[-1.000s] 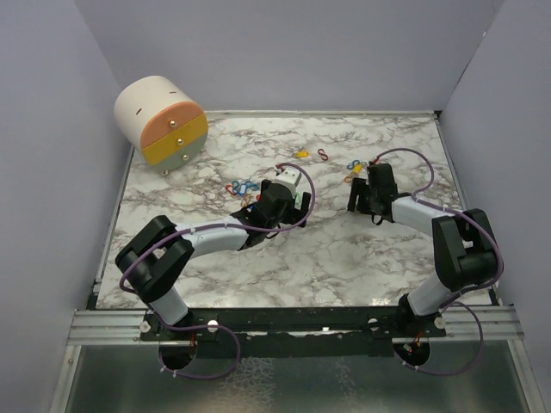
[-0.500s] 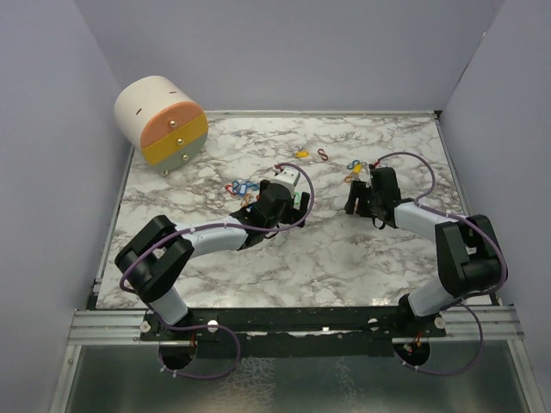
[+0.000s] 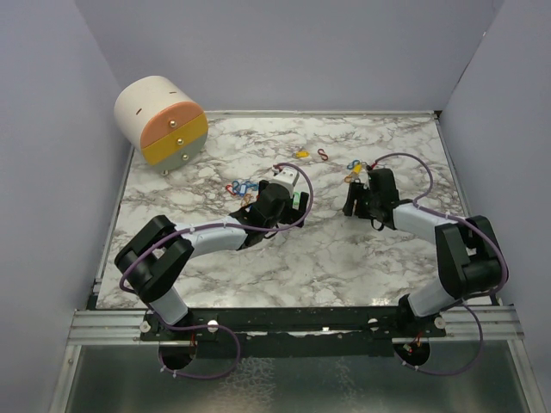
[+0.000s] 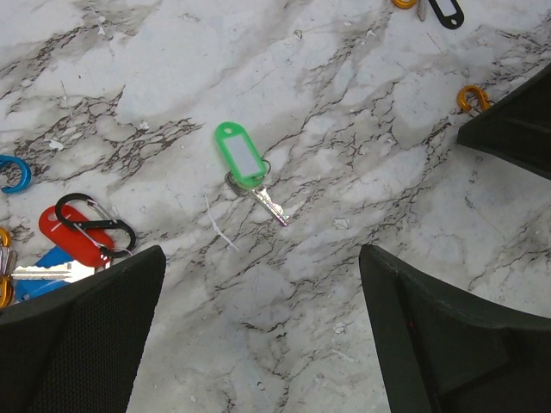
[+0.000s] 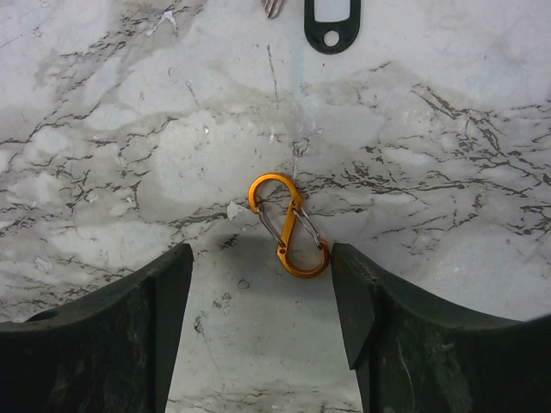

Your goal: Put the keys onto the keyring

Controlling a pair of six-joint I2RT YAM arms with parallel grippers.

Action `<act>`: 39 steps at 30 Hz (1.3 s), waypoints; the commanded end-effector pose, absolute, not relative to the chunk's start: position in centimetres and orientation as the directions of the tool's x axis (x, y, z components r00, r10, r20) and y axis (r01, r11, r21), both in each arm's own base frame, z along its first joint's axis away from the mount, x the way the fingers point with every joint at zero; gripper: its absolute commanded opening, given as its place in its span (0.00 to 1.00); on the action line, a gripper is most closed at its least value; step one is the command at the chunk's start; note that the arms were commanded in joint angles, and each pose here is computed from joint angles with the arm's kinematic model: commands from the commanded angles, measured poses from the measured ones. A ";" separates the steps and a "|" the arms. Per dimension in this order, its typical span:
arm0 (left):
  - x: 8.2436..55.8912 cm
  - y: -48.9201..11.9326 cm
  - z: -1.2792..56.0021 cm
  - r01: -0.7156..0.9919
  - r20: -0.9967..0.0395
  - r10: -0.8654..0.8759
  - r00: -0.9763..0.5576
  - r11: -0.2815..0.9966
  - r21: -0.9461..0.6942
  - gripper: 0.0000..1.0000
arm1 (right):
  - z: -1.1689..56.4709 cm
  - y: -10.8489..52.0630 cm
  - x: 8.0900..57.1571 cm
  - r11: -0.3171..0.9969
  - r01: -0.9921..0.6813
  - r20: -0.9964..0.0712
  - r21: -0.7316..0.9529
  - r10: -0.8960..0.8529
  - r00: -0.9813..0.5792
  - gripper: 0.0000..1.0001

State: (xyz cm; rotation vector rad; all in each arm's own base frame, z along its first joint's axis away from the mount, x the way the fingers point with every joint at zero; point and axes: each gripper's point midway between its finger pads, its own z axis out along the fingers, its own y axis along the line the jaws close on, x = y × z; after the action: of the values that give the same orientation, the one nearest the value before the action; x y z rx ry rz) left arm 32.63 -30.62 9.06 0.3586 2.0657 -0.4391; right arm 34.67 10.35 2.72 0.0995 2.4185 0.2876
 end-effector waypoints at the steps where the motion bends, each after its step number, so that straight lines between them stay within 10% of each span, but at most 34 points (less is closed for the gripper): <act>1: 32.8 -30.4 10.1 0.421 -0.876 0.057 -0.479 0.891 -0.172 0.97 | 1.5 9.8 34.2 0.985 0.036 -0.600 0.169 0.131 -0.789 0.64; 20: 32.9 -30.0 10.0 0.417 -0.874 0.055 -0.483 0.892 -0.174 0.97 | 0.3 8.9 34.5 0.995 0.101 -0.573 0.018 0.094 -0.814 0.42; 31: 32.9 -29.7 9.9 0.412 -0.874 0.051 -0.483 0.894 -0.175 0.97 | 0.0 9.2 34.7 0.996 0.086 -0.566 0.021 0.083 -0.821 0.02; 39: 32.9 -29.4 9.9 0.409 -0.873 0.048 -0.485 0.895 -0.178 0.97 | 0.4 9.2 34.6 0.996 0.089 -0.578 0.028 0.089 -0.811 0.01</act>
State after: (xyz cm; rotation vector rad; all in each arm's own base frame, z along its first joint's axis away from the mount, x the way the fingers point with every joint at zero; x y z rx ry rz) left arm 32.86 -29.46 8.50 0.3404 2.0799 -0.4188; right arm 36.48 9.60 2.21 0.1297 2.4428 0.0394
